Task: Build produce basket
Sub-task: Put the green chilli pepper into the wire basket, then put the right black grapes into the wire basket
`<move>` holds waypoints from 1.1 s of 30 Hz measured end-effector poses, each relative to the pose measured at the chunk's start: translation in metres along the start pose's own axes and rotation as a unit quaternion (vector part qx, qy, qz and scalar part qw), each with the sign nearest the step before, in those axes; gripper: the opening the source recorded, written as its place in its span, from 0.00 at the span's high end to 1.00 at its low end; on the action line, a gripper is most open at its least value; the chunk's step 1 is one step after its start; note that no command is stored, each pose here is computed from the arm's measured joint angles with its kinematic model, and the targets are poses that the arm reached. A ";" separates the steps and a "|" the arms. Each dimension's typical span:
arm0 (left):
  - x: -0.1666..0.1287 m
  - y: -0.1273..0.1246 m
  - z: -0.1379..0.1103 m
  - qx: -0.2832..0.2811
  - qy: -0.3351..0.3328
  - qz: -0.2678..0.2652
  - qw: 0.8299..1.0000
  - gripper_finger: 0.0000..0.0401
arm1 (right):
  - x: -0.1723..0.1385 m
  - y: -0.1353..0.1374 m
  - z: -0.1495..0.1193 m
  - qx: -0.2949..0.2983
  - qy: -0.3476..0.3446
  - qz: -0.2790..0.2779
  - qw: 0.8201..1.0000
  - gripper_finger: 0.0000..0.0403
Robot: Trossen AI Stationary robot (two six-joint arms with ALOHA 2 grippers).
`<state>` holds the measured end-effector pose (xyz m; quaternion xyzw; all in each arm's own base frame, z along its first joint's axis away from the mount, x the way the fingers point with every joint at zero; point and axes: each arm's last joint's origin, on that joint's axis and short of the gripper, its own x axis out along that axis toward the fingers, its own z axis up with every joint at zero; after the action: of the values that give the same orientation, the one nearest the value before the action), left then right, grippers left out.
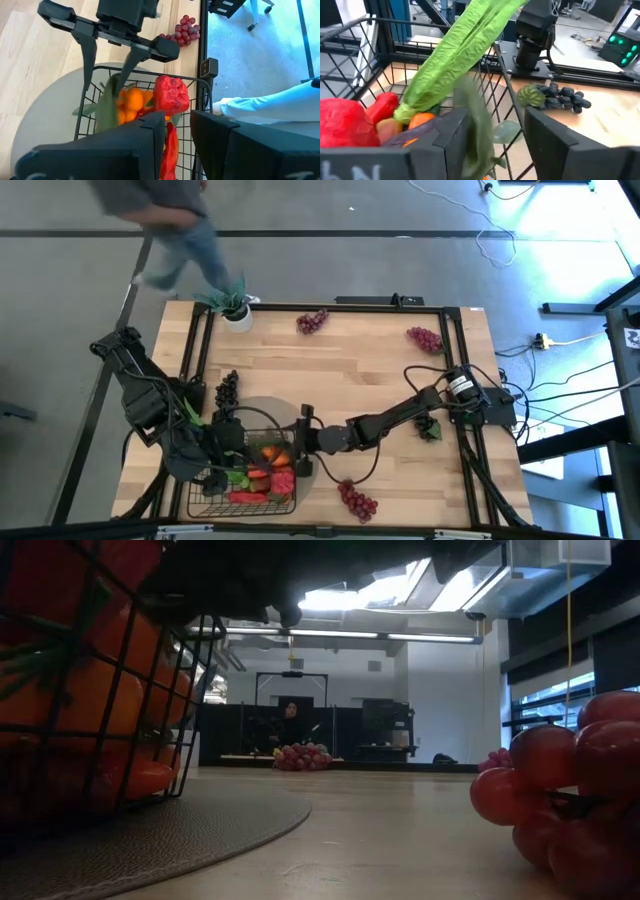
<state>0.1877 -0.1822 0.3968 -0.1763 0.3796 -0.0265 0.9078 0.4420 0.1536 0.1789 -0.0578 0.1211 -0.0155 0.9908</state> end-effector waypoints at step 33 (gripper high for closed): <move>0.001 0.001 0.002 -0.002 -0.004 0.000 1.000 0.80 | -0.054 -0.022 0.057 0.056 0.076 -0.013 0.995 0.56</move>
<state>0.1900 -0.1807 0.3973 -0.1777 0.3759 -0.0247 0.9091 0.4025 0.1403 0.2494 -0.0028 0.1939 -0.0397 0.9802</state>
